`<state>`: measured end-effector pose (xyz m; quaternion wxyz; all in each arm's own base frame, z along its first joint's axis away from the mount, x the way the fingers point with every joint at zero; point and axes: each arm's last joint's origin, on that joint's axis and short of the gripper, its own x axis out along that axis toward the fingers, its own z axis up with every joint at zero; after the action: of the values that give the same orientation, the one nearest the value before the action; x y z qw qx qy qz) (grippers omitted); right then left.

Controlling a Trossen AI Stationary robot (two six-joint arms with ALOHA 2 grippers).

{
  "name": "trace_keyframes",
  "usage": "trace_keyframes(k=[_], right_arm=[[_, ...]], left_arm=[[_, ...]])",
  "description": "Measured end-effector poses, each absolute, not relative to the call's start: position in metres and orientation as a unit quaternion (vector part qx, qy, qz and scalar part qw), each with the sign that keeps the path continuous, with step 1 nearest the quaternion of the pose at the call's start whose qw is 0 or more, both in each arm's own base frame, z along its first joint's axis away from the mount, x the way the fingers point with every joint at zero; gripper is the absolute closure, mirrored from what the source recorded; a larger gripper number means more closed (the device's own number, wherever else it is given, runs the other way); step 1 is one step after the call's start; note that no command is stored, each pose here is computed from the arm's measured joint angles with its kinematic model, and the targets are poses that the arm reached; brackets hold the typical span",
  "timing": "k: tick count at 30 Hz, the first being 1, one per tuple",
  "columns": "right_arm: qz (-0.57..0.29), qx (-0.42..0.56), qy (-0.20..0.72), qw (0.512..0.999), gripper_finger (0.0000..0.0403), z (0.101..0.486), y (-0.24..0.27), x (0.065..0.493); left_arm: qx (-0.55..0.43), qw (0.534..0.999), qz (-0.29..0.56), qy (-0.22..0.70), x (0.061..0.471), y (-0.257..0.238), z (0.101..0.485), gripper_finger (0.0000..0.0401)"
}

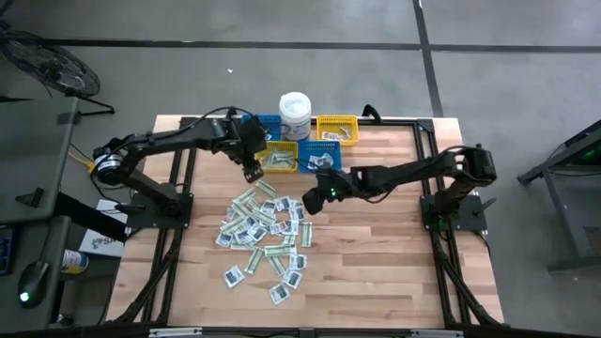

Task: Pick & Place First Aid Supplies
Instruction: Put the black towelette pack into the right blue bin

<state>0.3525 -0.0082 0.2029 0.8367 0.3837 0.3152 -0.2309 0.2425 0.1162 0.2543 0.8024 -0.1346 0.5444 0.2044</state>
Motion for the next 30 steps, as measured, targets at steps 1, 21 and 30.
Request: trace_keyframes(k=[1, 21, 30], right_arm=[[-0.240, 0.407, 0.320, 0.821, 0.0194, 0.198, -0.008, 0.353], [-0.246, 0.492, 0.364, 0.751, 0.0194, 0.133, 0.019, 0.374], [-0.221, 0.513, 0.346, 0.754, 0.0194, 0.124, 0.021, 0.383]], left_arm=[[-0.128, 0.802, 0.207, 0.545, 0.242, 0.112, 0.256, 0.0206], [-0.051, 0.818, 0.209, 0.533, 0.242, 0.055, 0.275, 0.0206], [-0.050, 0.818, 0.212, 0.533, 0.243, 0.051, 0.275, 0.0206]])
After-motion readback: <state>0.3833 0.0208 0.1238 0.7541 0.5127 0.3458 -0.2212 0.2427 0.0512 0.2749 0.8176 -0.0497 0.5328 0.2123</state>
